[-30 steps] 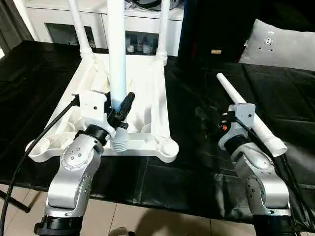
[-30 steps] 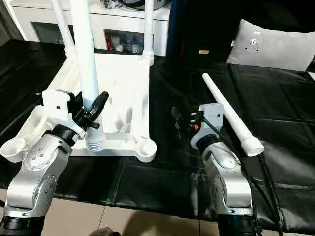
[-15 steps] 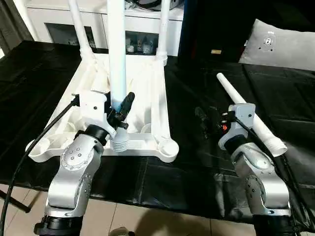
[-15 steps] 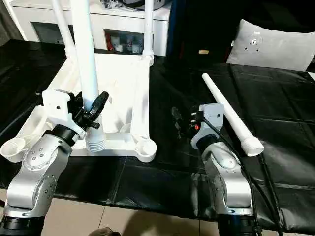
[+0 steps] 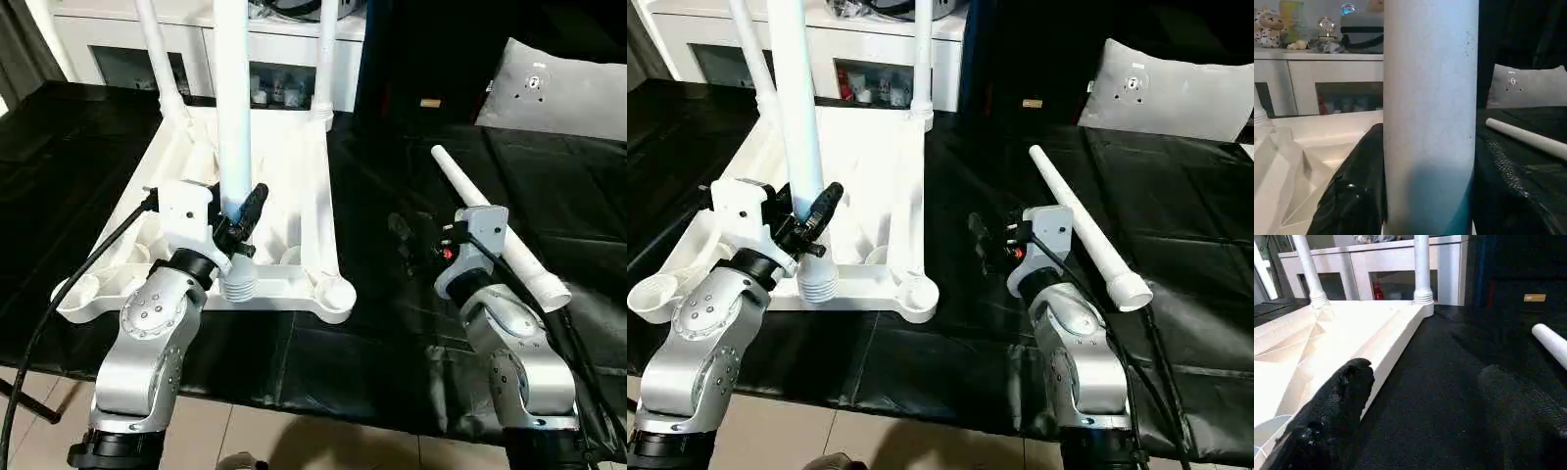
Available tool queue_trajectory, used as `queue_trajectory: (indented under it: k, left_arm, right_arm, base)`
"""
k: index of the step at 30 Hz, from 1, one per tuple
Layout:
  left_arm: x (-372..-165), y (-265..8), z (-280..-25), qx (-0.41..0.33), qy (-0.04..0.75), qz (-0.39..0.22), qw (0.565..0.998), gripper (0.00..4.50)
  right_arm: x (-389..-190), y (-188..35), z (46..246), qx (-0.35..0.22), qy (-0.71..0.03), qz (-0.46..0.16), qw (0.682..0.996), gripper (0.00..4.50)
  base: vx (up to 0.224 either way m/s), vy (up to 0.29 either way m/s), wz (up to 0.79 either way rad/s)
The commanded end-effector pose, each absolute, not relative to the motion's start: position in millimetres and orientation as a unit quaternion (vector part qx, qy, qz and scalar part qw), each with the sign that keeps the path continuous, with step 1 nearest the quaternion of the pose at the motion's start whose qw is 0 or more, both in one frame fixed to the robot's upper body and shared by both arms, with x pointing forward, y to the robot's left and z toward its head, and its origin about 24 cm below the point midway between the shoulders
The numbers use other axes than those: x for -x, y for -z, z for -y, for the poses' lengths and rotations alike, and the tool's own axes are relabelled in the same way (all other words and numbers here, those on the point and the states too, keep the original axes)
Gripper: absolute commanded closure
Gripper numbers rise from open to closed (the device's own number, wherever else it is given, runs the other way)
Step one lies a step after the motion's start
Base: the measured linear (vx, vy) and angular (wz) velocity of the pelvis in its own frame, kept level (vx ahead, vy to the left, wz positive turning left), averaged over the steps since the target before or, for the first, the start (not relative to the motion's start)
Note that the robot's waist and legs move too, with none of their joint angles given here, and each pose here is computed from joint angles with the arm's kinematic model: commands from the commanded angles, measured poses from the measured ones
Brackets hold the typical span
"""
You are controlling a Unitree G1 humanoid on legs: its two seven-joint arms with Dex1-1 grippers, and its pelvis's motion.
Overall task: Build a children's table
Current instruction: Pick table leg
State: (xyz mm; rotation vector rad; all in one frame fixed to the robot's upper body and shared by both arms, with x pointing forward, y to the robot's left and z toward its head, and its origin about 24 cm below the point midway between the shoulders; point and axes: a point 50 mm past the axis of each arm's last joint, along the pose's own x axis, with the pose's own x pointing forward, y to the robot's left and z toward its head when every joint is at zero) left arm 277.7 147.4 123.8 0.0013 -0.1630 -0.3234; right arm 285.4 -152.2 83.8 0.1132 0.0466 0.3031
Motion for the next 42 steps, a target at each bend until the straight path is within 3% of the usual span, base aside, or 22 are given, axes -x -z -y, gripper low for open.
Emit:
queue_trajectory:
  k: [1,42]
  left_arm:
    - [-276.3,-126.7,-148.0,-0.006,0.159,0.089,0.983,2.62]
    - [-276.3,-126.7,-148.0,-0.006,0.159,0.089,0.983,2.62]
  right_arm:
    - [-285.4,-83.4,154.3,-0.057,-0.145,-0.022,0.988,0.60]
    - [-285.4,-83.4,154.3,-0.057,-0.145,-0.022,0.988,0.60]
  base:
    - [0.000,0.000,0.00]
    - [0.000,0.000,0.00]
